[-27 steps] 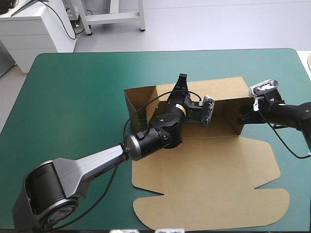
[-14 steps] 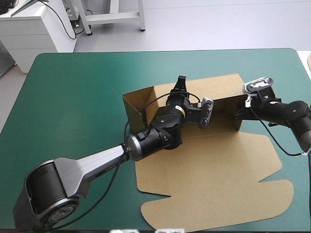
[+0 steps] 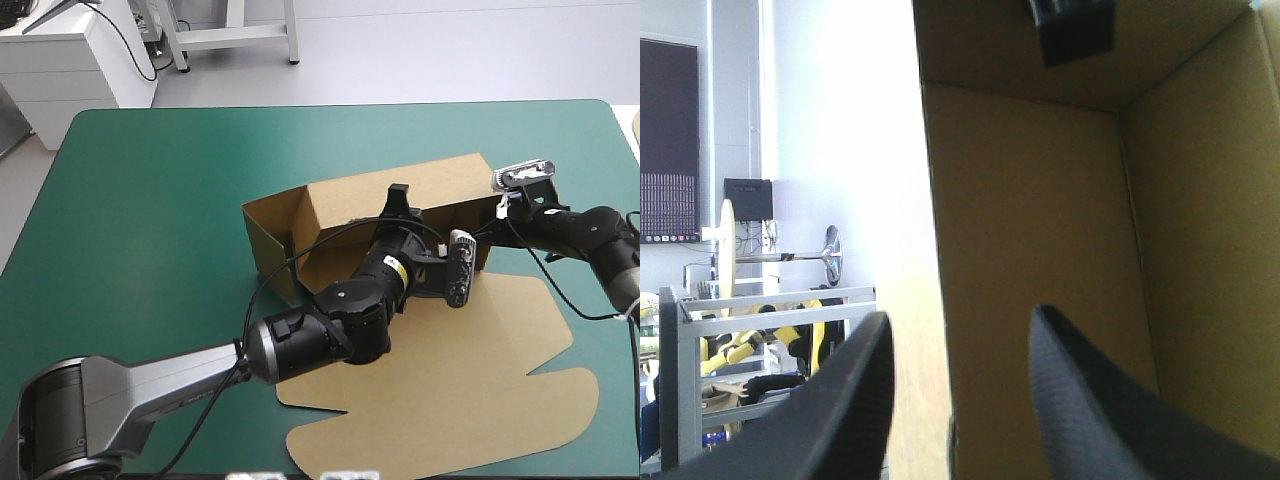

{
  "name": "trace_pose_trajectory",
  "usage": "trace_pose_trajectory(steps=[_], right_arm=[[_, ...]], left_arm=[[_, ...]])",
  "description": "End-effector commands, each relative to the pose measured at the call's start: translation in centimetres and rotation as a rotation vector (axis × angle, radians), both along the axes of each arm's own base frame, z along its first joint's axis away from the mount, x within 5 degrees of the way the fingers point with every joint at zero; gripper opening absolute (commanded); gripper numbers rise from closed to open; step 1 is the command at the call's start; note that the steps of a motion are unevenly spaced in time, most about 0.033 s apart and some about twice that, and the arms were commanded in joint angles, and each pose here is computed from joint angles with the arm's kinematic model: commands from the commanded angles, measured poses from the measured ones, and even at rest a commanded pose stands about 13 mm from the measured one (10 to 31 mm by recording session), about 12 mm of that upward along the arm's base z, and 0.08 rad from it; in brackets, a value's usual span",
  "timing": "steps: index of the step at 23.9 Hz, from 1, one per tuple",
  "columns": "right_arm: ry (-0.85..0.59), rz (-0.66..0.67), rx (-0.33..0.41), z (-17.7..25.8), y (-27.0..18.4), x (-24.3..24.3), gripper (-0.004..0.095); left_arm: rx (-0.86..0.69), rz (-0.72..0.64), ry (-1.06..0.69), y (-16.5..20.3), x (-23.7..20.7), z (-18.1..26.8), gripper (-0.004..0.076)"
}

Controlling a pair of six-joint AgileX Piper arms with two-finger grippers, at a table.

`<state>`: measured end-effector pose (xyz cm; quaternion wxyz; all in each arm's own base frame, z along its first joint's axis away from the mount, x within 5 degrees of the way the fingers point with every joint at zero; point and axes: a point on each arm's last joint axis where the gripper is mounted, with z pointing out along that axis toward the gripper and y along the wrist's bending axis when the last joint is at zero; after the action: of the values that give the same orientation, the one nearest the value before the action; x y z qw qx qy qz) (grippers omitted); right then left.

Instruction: Fold the box

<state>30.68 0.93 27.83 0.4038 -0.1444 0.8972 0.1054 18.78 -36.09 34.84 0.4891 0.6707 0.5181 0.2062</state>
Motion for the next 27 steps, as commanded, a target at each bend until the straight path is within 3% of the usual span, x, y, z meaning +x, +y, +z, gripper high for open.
trace_pose_trajectory(steps=[1,3,5,10,15,19,27], right_arm=[[-0.019,-0.008,0.055,1.6,0.4,-0.3,0.0001],[-0.015,-0.016,0.063,1.6,0.4,-0.3,0.0001],[-0.007,-0.020,0.074,1.6,0.4,-0.3,0.0001],[0.024,-0.024,0.106,1.5,0.6,-0.5,0.0001],[0.010,-0.015,0.133,2.9,0.9,-1.7,0.0002],[0.021,-0.014,0.160,3.8,1.1,-2.6,0.0002],[0.077,0.005,0.097,5.0,4.0,-5.2,0.0003]], left_arm=[[-0.065,0.011,-0.044,1.4,-2.0,3.6,0.0309],[-0.071,0.014,-0.050,1.8,-2.9,4.4,0.0239],[-0.113,0.016,-0.083,3.2,-3.2,6.4,-0.0003],[-0.170,0.108,-0.189,7.7,-2.8,10.6,-0.0008],[-0.375,0.367,-0.209,15.6,1.8,14.0,-0.0008],[-0.466,0.525,-0.147,20.1,3.9,14.4,-0.0008],[-0.666,0.833,0.013,28.5,6.6,13.9,-0.0008]])
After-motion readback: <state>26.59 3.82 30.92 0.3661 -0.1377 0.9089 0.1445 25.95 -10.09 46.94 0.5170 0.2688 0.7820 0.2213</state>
